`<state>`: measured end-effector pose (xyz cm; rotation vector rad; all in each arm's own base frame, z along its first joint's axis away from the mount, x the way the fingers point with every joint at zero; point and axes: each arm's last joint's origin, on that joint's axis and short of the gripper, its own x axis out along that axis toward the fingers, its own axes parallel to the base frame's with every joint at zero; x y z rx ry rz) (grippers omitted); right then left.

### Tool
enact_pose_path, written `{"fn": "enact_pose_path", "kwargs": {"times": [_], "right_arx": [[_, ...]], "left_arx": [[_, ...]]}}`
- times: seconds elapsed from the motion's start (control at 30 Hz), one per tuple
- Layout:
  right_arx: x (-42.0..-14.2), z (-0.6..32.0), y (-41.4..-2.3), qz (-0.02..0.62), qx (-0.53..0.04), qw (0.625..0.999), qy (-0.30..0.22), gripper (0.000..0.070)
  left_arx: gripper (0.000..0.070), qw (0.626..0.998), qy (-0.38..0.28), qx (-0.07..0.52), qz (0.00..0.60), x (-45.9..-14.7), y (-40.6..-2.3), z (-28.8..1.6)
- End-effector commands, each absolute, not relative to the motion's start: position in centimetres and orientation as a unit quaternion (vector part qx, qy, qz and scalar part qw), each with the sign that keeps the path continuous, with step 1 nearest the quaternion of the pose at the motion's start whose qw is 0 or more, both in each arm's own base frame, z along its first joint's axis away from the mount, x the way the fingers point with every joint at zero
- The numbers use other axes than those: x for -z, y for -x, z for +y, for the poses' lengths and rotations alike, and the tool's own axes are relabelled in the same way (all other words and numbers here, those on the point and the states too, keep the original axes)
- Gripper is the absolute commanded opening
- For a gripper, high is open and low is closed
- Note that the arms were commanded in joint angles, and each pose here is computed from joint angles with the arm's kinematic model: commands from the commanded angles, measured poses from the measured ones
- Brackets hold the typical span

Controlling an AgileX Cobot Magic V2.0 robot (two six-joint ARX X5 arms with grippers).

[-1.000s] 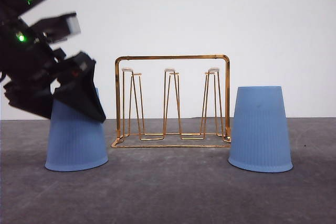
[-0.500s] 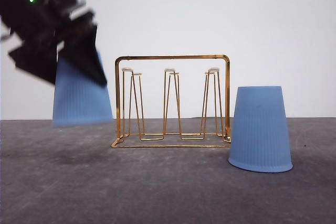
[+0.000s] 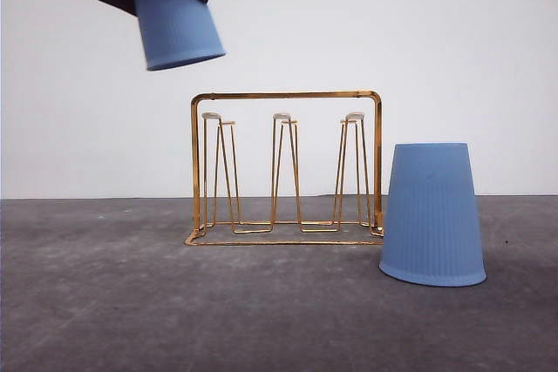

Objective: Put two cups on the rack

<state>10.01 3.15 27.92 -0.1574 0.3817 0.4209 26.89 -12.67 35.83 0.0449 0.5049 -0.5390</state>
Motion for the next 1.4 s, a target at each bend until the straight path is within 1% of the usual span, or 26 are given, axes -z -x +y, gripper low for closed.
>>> {"fn": "enact_pose_path", "kwargs": {"times": [0.0, 0.17, 0.5, 0.53, 0.57, 0.63, 0.67, 0.7, 0.8, 0.93, 1.03, 1.1, 1.13, 1.23, 1.3, 1.37], "right_arx": [[-28.3, 3.2, -10.0, 0.18, -0.209, 0.958, 0.076, 0.0474], [-28.3, 3.2, -10.0, 0.182, -0.207, 0.959, 0.066, 0.0474], [-28.3, 3.2, -10.0, 0.184, -0.206, 0.959, 0.066, 0.0474], [-28.3, 3.2, -10.0, 0.184, -0.206, 0.959, 0.066, 0.0474], [-28.3, 3.2, -10.0, 0.184, -0.206, 0.959, 0.066, 0.0474], [-28.3, 3.2, -10.0, 0.184, -0.206, 0.959, 0.066, 0.0474], [-28.3, 3.2, -10.0, 0.184, -0.206, 0.959, 0.066, 0.0474], [-28.3, 3.2, -10.0, 0.184, -0.206, 0.959, 0.066, 0.0474], [-28.3, 3.2, -10.0, 0.184, -0.206, 0.959, 0.066, 0.0474], [-28.3, 3.2, -10.0, 0.185, -0.206, 0.959, 0.063, 0.0474], [-28.3, 3.2, -10.0, 0.187, -0.205, 0.959, 0.054, 0.0474], [-28.2, 3.2, -10.0, 0.189, -0.204, 0.959, 0.047, 0.0474], [-28.2, 3.2, -10.0, 0.19, -0.204, 0.959, 0.043, 0.0474], [-28.2, 3.3, -10.0, 0.195, -0.216, 0.956, 0.034, 0.0474], [-28.1, 3.3, -9.9, 0.202, -0.224, 0.953, 0.024, 0.0474], [-27.9, 3.4, -9.9, 0.212, -0.232, 0.949, 0.02, 0.0474]], "left_arx": [[0.0311, 0.934, -0.019, 0.259, 0.245, -35.6, -27.7, -13.4], [0.0311, 0.927, -0.028, 0.254, 0.275, -33.1, -29.7, -14.6], [0.0316, 0.895, -0.048, 0.244, 0.37, -25.5, -33.8, -16.7], [0.0332, 0.893, -0.049, 0.244, 0.375, -25.0, -34.0, -16.8], [0.0375, 0.891, -0.05, 0.244, 0.38, -24.6, -34.1, -16.9], [0.0525, 0.889, -0.052, 0.245, 0.385, -24.3, -34.1, -17.1], [0.0579, 0.888, -0.052, 0.245, 0.385, -24.3, -34.1, -17.1], [0.06, 0.888, -0.052, 0.245, 0.385, -24.6, -34.0, -17.0], [0.0595, 0.884, -0.054, 0.242, 0.397, -26.2, -33.4, -16.6], [0.0572, 0.864, -0.054, 0.241, 0.439, -29.9, -31.8, -15.4], [0.0486, 0.852, -0.045, 0.254, 0.455, -32.1, -30.0, -14.3], [0.046, 0.846, -0.036, 0.264, 0.462, -33.1, -28.8, -13.6], [0.046, 0.842, -0.033, 0.267, 0.468, -33.6, -28.2, -13.2], [0.046, 0.832, -0.033, 0.261, 0.488, -34.1, -26.4, -12.2], [0.046, 0.834, -0.03, 0.26, 0.486, -33.8, -25.1, -11.6], [0.046, 0.843, -0.019, 0.258, 0.472, -33.1, -23.8, -11.0]]}}
